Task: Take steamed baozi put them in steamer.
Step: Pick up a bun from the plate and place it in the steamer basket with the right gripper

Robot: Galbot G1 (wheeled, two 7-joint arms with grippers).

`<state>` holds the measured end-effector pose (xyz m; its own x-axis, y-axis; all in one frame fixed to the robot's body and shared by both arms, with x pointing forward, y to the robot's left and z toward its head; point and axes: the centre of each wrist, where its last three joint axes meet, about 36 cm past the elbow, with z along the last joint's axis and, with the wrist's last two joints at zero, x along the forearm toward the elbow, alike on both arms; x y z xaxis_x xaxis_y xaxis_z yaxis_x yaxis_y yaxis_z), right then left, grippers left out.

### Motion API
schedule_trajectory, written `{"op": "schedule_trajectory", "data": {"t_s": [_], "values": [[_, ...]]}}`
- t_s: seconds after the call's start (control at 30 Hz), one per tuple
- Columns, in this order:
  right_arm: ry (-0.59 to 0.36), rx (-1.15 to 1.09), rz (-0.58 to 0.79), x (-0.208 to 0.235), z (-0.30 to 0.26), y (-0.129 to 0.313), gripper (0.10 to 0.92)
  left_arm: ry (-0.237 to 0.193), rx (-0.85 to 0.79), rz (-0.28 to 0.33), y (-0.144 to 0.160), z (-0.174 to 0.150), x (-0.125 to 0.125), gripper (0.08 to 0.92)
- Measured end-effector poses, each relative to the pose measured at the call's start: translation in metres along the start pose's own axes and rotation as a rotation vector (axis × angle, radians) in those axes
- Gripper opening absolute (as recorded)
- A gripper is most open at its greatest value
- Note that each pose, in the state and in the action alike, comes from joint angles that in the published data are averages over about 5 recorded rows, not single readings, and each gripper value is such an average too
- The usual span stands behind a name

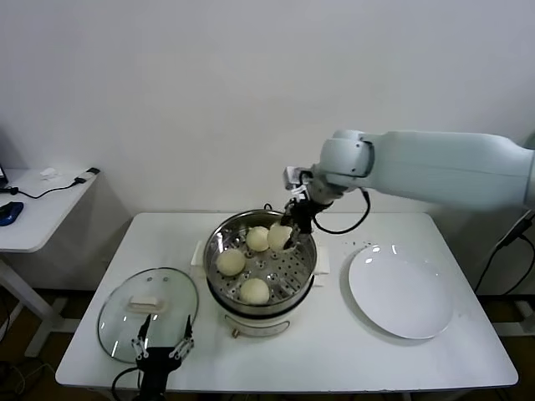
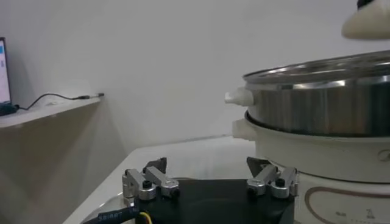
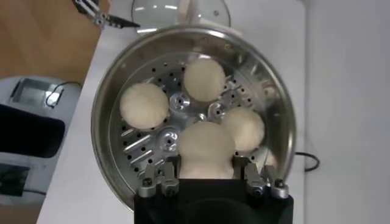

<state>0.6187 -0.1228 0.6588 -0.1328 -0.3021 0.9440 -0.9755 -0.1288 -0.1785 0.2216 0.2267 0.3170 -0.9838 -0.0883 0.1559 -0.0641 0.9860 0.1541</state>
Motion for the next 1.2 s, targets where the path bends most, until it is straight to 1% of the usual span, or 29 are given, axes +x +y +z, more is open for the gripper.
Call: {"op": "schedule_trajectory", "data": {"t_s": [0.3,0.6,0.7,0.87,0.97,1.2], "values": [[0.068,-0.001,-0.023,-0.036,0.003,0.009,0.577,0.002,0.004,-0.002,0.000,0.000,-0.002,0.823],[0.096,-0.002,-0.022,-0.056,0.009,0.011,0.580,0.006,0.013,-0.011,0.002,0.000,-0.006,0.823],[0.097,0.002,-0.025,-0.062,0.009,0.012,0.619,0.008,0.018,-0.020,0.002,-0.001,-0.007,0.823],[0.092,0.015,-0.023,-0.064,0.009,0.010,0.757,0.013,0.030,-0.041,0.004,-0.003,-0.007,0.823],[0.077,0.025,-0.024,-0.061,0.009,0.009,0.809,0.019,0.039,-0.054,0.005,-0.005,-0.007,0.823],[0.008,0.049,-0.032,-0.035,0.014,0.003,0.823,0.028,0.055,-0.087,0.010,-0.011,-0.005,0.823]]}}
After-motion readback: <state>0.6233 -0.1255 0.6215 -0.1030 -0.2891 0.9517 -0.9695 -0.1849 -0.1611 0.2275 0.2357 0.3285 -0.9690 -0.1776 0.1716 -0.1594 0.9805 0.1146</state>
